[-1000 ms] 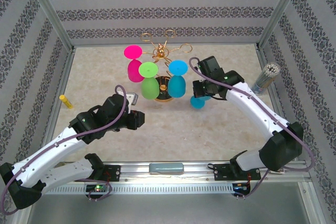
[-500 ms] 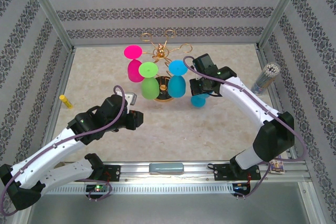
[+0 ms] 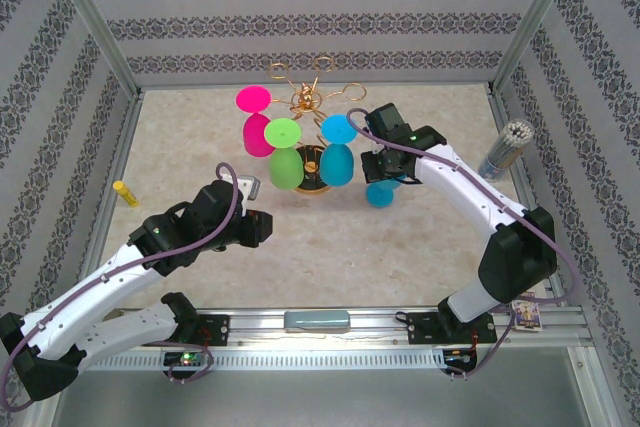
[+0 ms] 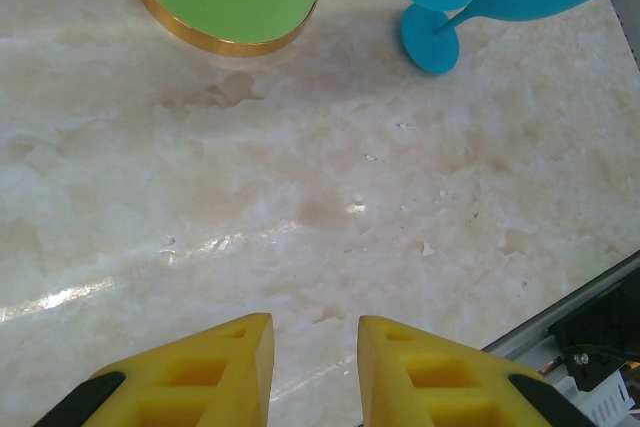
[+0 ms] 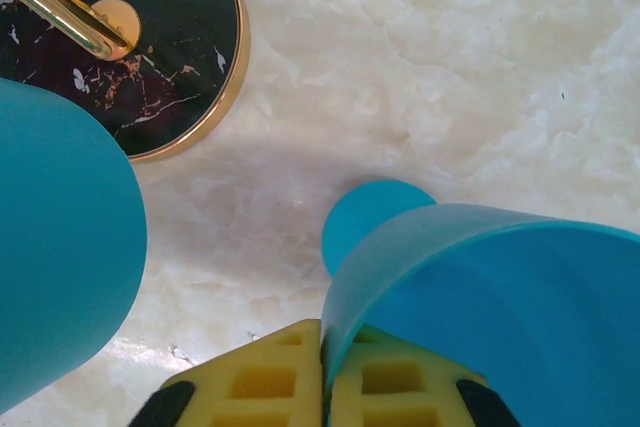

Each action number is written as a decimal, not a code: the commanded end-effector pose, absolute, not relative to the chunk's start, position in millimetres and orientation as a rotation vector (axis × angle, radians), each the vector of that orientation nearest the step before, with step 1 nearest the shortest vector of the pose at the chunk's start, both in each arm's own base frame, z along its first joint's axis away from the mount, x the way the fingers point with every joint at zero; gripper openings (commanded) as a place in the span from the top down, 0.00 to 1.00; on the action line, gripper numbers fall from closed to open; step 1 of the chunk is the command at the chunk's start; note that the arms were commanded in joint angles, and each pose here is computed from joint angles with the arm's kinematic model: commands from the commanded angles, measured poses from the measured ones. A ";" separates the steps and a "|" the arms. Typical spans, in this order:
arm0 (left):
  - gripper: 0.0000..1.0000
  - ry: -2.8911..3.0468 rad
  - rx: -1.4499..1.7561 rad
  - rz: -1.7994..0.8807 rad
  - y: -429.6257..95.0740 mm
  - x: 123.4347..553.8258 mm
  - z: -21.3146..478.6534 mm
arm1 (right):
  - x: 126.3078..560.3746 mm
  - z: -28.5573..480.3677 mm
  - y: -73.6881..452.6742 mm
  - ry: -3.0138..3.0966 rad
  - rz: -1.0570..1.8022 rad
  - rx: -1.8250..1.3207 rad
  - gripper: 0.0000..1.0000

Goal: Take the wine glass off the wine glass rack

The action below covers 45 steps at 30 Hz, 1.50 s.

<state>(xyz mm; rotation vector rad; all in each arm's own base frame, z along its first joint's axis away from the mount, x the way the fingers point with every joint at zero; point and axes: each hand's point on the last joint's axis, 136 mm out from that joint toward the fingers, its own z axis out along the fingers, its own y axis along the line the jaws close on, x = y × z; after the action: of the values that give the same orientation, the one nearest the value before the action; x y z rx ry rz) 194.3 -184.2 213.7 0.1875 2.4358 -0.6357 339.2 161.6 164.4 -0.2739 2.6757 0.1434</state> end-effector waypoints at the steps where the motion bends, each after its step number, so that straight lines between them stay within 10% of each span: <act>1: 0.71 2.444 0.181 -0.596 -176.8 195.6 210.0 | 339.7 162.0 157.4 2.685 0.116 -0.286 0.88; 26: 0.71 2.420 0.211 -0.619 -183.3 198.5 219.6 | 329.8 232.7 156.5 2.525 0.231 -0.245 0.61; 45: 0.71 2.248 0.266 -0.723 -211.3 222.1 262.6 | 284.2 330.9 187.2 2.252 0.945 -0.135 0.50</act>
<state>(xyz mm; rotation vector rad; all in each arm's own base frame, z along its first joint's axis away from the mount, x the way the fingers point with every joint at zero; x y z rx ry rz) 211.6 -203.6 240.2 0.2524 2.3375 -0.6790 290.8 166.4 323.7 -0.1347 2.2761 0.7433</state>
